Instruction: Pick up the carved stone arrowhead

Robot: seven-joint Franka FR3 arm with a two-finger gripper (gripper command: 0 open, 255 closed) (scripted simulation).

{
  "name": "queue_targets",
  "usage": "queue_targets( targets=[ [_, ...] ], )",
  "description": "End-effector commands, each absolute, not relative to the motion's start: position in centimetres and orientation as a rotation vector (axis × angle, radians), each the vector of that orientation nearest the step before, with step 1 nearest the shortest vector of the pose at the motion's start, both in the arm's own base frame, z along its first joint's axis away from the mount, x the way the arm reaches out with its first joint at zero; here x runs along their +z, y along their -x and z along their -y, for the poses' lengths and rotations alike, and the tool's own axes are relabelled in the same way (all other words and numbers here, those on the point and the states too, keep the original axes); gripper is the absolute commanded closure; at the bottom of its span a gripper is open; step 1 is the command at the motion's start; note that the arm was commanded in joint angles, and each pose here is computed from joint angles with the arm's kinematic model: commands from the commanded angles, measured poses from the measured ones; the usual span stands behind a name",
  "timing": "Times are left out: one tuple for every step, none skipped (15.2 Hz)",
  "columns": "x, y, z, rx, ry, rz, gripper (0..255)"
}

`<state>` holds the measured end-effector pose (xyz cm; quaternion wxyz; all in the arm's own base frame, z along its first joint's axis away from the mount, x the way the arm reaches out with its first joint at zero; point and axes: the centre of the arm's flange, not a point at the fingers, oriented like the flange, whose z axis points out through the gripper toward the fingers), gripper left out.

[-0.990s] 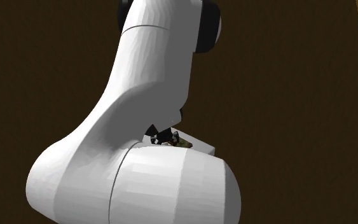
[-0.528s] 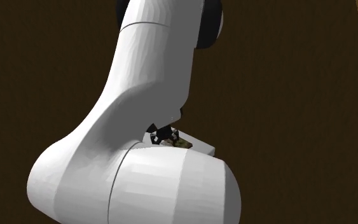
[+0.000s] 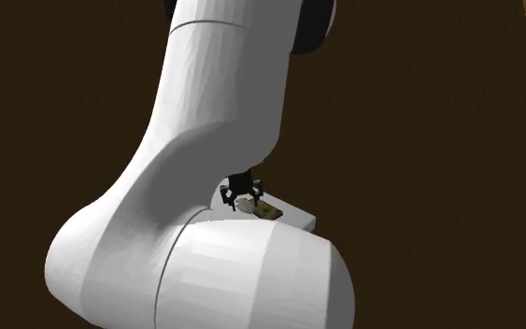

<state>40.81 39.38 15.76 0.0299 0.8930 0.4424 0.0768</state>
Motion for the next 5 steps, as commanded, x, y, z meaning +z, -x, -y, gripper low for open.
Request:
queue_targets(
  targets=[
    [16.8, -40.9, -39.5, 0.236, -2.753, -1.364, 255],
    [17.3, -40.9, -39.5, 0.236, -2.753, -1.364, 255],
    [17.9, -40.9, -39.5, 0.236, -2.753, -1.364, 255],
    [17.9, -40.9, -39.5, 0.236, -2.753, -1.364, 255],
    [17.9, -40.9, -39.5, 0.236, -2.753, -1.364, 255]
  ],
)
